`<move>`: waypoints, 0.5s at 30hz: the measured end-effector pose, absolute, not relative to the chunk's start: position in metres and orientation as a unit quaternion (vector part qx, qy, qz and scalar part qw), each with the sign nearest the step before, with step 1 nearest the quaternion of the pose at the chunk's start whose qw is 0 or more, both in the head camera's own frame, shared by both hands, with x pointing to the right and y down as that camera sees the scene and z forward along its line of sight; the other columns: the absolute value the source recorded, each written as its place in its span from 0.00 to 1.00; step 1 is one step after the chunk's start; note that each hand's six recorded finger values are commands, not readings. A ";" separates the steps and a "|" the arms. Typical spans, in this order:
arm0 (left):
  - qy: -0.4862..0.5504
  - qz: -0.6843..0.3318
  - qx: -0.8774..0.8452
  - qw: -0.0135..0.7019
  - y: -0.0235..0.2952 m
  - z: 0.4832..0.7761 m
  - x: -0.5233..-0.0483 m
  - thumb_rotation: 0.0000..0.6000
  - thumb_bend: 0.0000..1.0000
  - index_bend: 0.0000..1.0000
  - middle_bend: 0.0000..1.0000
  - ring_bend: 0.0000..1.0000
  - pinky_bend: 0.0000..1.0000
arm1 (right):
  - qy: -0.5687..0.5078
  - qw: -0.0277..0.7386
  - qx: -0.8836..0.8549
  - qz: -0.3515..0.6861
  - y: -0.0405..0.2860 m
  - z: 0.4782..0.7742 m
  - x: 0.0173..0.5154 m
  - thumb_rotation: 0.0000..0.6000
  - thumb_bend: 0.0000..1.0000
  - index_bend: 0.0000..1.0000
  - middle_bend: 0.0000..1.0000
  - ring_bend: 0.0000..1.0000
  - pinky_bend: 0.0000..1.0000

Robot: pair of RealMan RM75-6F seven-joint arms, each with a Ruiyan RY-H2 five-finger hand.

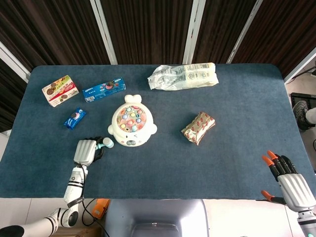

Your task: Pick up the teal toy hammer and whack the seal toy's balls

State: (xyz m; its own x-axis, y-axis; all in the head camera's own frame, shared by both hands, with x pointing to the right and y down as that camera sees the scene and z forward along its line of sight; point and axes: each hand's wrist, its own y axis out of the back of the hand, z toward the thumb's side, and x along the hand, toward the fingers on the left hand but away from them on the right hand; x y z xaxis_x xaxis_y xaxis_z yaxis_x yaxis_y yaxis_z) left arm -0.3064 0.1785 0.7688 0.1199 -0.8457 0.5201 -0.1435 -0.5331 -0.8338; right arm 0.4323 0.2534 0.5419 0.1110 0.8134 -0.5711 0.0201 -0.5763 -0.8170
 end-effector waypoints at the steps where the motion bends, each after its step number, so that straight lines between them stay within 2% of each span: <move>1: 0.362 -0.556 -0.679 0.315 0.179 0.770 -0.307 1.00 0.61 0.49 0.61 0.64 1.00 | -0.314 0.337 -0.665 0.588 0.253 0.542 0.432 1.00 0.30 0.00 0.00 0.00 0.00; 5: 0.353 -0.557 -0.684 0.313 0.182 0.772 -0.309 1.00 0.59 0.47 0.56 0.59 0.97 | -0.315 0.337 -0.664 0.588 0.253 0.541 0.433 1.00 0.30 0.00 0.00 0.00 0.00; 10: 0.340 -0.553 -0.694 0.311 0.186 0.774 -0.308 1.00 0.55 0.43 0.49 0.51 0.75 | -0.314 0.337 -0.664 0.589 0.253 0.542 0.433 1.00 0.30 0.00 0.00 0.00 0.00; 15: 0.338 -0.549 -0.698 0.312 0.185 0.773 -0.307 1.00 0.53 0.41 0.45 0.45 0.67 | -0.315 0.337 -0.664 0.589 0.254 0.541 0.433 1.00 0.30 0.00 0.00 0.00 0.00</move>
